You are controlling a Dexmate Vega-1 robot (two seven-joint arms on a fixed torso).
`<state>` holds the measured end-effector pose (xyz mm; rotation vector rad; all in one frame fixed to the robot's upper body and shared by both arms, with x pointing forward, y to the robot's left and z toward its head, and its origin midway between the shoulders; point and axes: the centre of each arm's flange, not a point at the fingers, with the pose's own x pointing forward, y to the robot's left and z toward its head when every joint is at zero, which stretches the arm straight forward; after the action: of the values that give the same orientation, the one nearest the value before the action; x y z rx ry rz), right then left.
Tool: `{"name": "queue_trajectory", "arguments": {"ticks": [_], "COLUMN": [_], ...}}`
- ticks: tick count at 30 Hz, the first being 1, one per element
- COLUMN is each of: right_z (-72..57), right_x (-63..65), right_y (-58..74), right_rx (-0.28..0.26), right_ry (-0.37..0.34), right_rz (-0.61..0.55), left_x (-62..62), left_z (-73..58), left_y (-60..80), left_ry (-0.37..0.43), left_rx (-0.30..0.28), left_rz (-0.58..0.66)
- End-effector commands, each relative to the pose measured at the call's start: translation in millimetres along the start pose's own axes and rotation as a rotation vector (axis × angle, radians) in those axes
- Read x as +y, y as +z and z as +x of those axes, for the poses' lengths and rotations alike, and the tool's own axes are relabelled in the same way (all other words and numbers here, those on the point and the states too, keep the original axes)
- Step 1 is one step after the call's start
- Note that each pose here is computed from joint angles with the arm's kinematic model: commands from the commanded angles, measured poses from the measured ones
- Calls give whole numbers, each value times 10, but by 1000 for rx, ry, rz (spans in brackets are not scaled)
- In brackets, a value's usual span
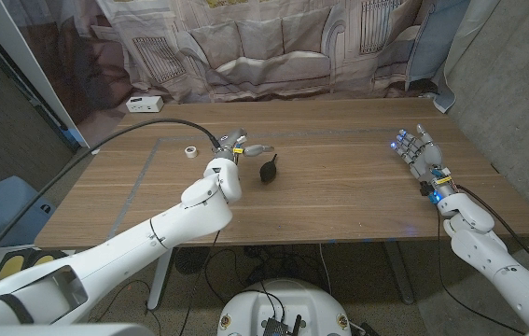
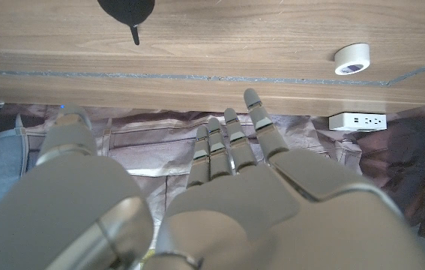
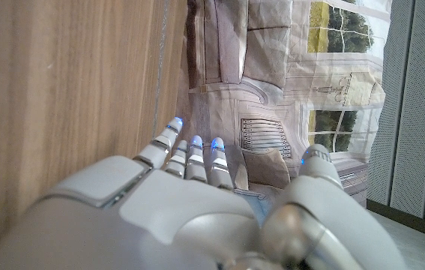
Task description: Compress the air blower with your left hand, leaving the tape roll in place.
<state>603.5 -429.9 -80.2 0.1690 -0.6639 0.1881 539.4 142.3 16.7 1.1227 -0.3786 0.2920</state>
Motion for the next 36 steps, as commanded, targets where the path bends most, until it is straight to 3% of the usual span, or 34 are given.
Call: {"name": "queue_trajectory", "arguments": {"ticks": [1,16,22,36], "right_z": [-38,-108,-119,-138], "right_x": [-31,-79,-97,-93], "right_y": [-10,-14,-24,-39], "right_rx": [1,0,2,-1], "right_ry": [-5,-16,-20,-25], "right_rz": [-1,1,8,14], "left_x": [-73,-255,-300,-441], "left_z": [6,81,31,47], "left_y": [56,209,294,289], "left_ry": [-32,-105,-50,-104], "left_rx": [37,17,42,36], "left_rz": [73,120,227,207]}}
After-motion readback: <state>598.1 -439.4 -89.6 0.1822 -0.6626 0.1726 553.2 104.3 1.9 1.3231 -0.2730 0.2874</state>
